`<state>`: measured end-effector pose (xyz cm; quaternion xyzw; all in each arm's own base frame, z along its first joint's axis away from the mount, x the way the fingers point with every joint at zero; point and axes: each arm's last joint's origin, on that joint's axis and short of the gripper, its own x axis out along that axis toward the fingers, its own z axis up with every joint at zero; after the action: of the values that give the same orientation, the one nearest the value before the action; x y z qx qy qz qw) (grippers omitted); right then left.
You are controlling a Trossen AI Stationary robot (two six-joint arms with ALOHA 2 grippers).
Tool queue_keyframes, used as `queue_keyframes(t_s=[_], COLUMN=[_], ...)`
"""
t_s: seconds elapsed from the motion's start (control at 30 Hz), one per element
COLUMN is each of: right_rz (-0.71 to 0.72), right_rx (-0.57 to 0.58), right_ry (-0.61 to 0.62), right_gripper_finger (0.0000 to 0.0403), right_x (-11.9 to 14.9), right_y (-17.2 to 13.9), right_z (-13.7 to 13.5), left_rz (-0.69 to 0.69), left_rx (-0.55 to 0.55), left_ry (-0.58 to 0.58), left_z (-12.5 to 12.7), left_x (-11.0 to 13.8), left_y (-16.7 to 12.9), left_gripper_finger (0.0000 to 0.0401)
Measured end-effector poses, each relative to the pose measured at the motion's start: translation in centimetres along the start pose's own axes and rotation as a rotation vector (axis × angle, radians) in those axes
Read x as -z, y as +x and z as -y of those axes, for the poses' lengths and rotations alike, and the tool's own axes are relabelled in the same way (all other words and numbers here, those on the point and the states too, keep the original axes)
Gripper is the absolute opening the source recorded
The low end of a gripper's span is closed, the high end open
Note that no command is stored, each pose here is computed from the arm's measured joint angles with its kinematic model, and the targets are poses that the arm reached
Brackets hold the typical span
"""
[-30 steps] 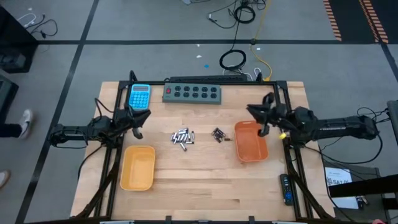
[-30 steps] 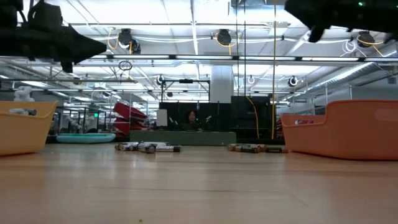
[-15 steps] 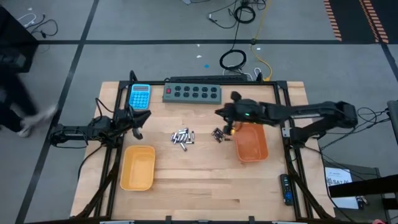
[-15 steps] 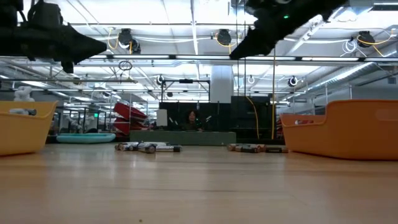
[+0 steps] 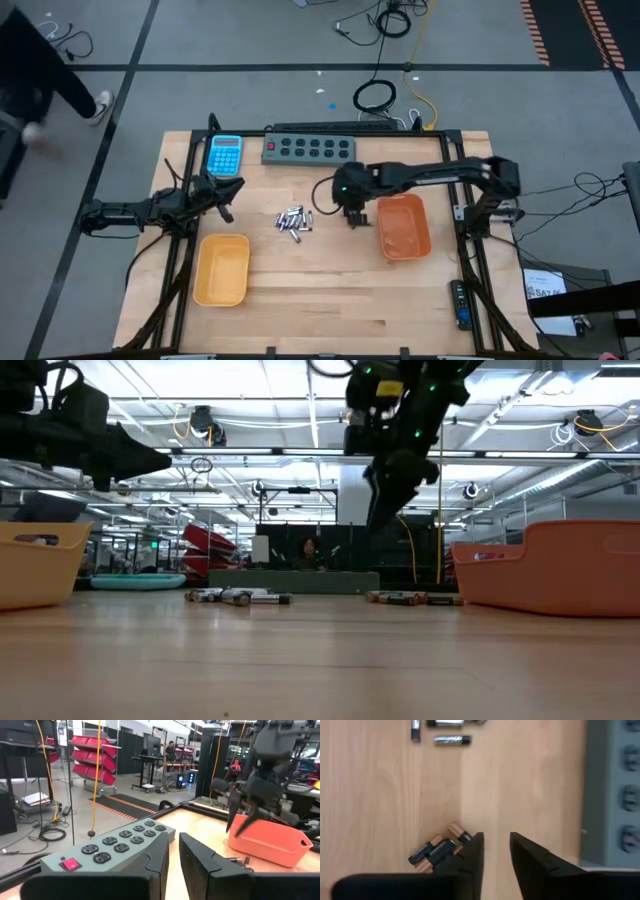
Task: Sort batteries
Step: Put the black battery into the orange bin
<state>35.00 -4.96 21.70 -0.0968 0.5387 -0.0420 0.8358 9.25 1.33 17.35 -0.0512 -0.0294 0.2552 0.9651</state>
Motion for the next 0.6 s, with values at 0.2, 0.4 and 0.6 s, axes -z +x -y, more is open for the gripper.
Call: queue_keyframes(t_s=[0.2, 0.4, 0.6], right_rz=[-0.122, -0.171, -0.181], right_rx=[-0.045, -0.086, -0.100], right_ry=[-0.146, -0.228, -0.281], right_gripper_finger=[0.0130, 0.0126, 0.0137], right_x=[-1.5, -2.0, -2.0], right_y=[2.4, 4.1, 4.1], right_z=[-0.9, -1.2, -1.2], left_rz=[-0.003, -0.004, -0.006], left_rx=[-0.003, -0.003, -0.003], left_ry=[0.006, 0.006, 0.006], left_z=[0.0, 0.0, 0.0], left_x=[0.0, 0.0, 0.0], left_y=[0.0, 0.0, 0.0], left_gripper_finger=[0.0054, 0.0054, 0.0054])
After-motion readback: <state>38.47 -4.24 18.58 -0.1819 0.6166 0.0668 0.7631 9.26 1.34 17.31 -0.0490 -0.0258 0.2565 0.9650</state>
